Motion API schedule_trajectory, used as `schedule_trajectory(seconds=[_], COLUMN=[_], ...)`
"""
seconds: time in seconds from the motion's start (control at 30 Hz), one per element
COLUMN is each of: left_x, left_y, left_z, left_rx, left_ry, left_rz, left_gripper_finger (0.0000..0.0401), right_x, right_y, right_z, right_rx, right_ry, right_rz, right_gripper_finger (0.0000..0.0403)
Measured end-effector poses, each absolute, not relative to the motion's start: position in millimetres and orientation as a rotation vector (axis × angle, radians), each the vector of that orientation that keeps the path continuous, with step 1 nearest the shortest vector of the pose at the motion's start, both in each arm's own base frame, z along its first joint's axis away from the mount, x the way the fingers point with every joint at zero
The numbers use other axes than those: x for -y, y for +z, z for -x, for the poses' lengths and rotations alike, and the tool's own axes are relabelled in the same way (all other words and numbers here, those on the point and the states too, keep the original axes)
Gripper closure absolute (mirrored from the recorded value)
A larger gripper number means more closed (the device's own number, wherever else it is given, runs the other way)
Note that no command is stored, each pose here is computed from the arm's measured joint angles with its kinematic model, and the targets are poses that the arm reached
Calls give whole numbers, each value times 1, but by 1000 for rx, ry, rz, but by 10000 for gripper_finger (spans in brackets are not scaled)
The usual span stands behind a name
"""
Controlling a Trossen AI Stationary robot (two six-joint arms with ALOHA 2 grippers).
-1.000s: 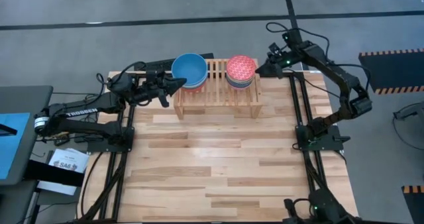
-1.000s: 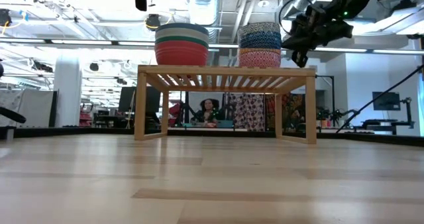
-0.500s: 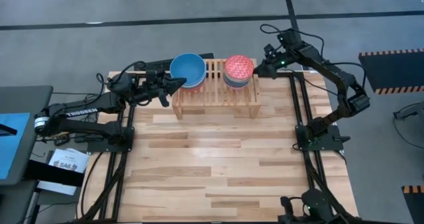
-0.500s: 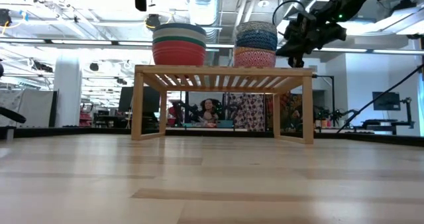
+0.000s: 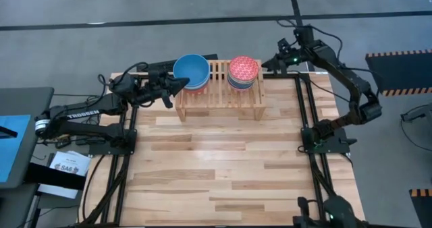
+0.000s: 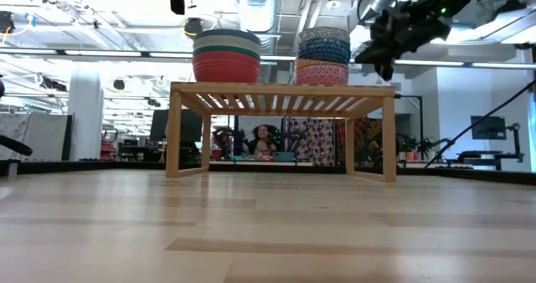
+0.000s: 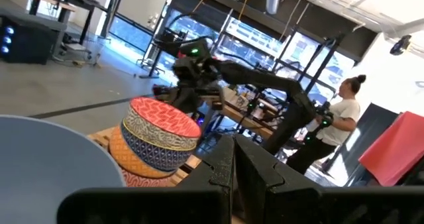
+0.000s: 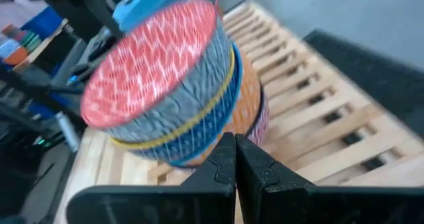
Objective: Place and stack bowls onto a shelf
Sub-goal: Return to Home Position
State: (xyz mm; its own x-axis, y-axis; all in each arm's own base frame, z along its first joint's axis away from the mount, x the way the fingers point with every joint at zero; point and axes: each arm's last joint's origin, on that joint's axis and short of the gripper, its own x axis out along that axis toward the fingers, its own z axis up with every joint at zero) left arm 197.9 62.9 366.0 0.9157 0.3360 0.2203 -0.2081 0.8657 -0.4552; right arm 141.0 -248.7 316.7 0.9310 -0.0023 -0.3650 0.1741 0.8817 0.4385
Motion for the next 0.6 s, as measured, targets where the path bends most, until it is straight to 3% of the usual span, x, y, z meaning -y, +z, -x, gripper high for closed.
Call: schedule_trajectory(seconds=[0.23,0.6], left_x=[-73,-68], left_y=[371,381], left_z=[-180,-143], left_rx=[309,124], left_ry=[369,475], left_rz=[403,246], left_gripper_finger=[401,401], right_x=[227,180], right_y=[348,395], right_z=[-148,-161], right_rx=[-349,-276], right_ry=[-167,-149], right_rz=[-388,-329], right_gripper_finger=[382,383])
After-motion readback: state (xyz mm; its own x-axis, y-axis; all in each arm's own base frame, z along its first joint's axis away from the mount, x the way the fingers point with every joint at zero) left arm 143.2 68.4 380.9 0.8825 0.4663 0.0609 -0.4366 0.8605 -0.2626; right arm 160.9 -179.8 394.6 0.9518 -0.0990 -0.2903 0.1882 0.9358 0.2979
